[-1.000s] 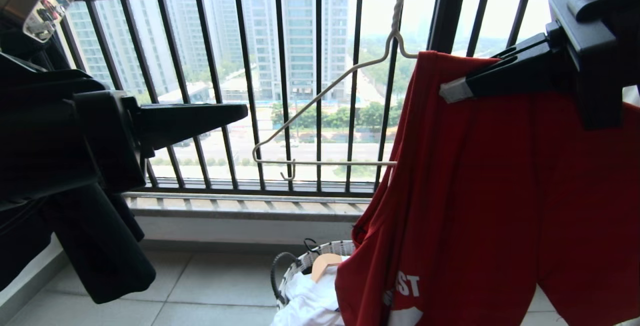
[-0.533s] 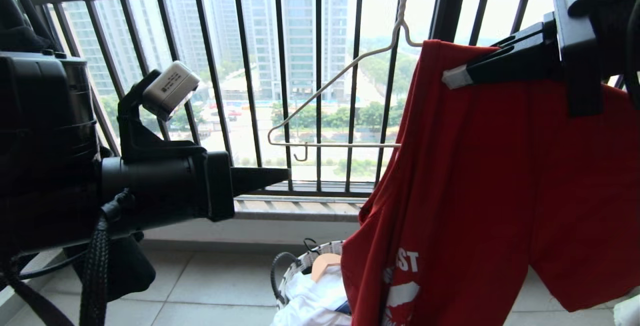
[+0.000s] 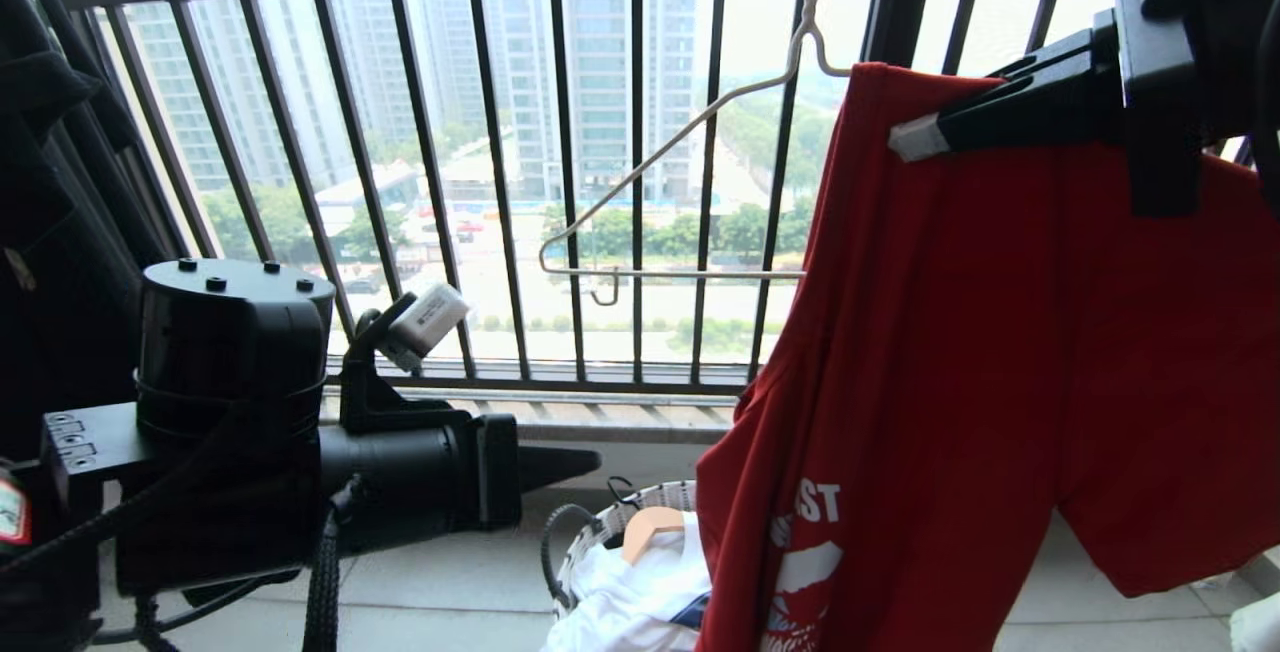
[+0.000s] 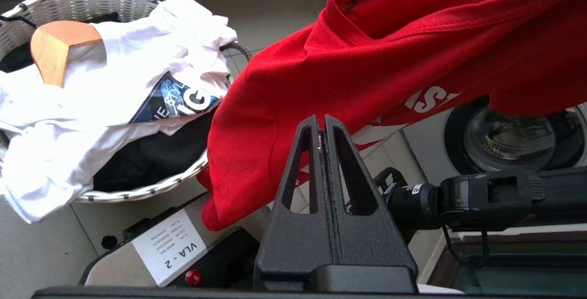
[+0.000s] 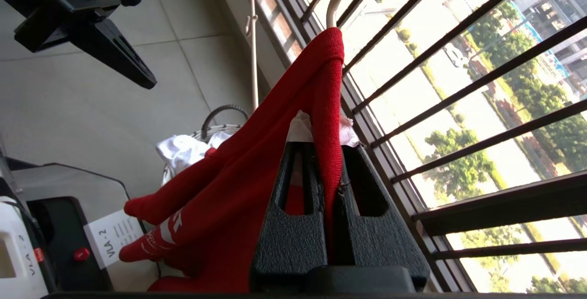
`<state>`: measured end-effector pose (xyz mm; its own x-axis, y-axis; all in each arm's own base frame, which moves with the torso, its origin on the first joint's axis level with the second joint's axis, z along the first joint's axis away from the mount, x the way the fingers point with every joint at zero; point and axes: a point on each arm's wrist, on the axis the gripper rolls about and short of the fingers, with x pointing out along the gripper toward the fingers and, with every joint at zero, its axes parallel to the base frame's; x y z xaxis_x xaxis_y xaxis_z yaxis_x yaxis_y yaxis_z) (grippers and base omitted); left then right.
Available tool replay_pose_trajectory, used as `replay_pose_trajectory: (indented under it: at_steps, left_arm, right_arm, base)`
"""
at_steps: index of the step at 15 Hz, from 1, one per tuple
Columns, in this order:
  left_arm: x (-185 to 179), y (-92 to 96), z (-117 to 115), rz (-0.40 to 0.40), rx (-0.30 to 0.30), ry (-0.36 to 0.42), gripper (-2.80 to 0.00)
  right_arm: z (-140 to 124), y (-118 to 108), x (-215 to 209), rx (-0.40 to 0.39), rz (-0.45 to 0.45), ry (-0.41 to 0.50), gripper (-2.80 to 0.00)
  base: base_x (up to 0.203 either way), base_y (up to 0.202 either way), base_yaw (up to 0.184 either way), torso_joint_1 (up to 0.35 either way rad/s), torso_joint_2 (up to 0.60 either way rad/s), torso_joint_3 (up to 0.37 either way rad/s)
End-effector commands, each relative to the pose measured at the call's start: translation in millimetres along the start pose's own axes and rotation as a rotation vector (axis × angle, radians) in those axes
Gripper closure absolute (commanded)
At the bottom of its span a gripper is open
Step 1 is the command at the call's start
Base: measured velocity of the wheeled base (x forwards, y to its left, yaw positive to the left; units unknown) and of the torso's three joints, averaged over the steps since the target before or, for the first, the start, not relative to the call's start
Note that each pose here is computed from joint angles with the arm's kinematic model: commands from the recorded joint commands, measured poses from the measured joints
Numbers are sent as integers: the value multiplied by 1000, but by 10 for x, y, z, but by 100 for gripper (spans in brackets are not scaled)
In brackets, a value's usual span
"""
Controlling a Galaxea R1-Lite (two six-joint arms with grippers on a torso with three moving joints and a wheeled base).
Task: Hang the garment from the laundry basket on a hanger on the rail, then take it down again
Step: Hang the clothes on the clothes rack
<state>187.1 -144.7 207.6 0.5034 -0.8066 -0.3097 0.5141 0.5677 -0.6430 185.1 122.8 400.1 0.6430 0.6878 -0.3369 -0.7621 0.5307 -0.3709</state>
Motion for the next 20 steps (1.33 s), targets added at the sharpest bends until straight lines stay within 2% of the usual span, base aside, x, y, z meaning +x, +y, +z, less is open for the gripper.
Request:
replay_pose_trajectory:
  at_steps: [1,5,6,9,12,15,20]
  left_arm:
    - [310,174,-35,8,-28,13,0]
    - [397,232,30,5,-22,-23,0]
    - [391,246,39,9,-28,-27,-280]
    - [372,331,56,24,-55,-40,-280]
    - [313,278,99,-31,-113,-68,-280]
    - [300,266,93,-60,-111,-49,-280]
    - [185,192,93,-84,-99,-65,-280]
  right_arm:
    - [9,19,-60,15,6,-10,0]
    - [58,102,-82,29,55,-41,0]
    - [69,122,-78,28,66,-46,0]
    - [136,206,-71,42,102,-82,0]
    - [177,224,-67,43,105,-112,0]
    - [233,269,-63,72,124,-148,0]
    - [256,266,-48,67,120,-164,0]
  base:
    - [0,0,0,0,0,0]
    - [0,0,0,0,0,0]
    - [0,0,0,0,0,0]
    - [0,0,0,0,0,0]
    - [0,0,0,0,0,0]
    - [0,0,0,0,0,0]
    - [0,0,0,0,0,0]
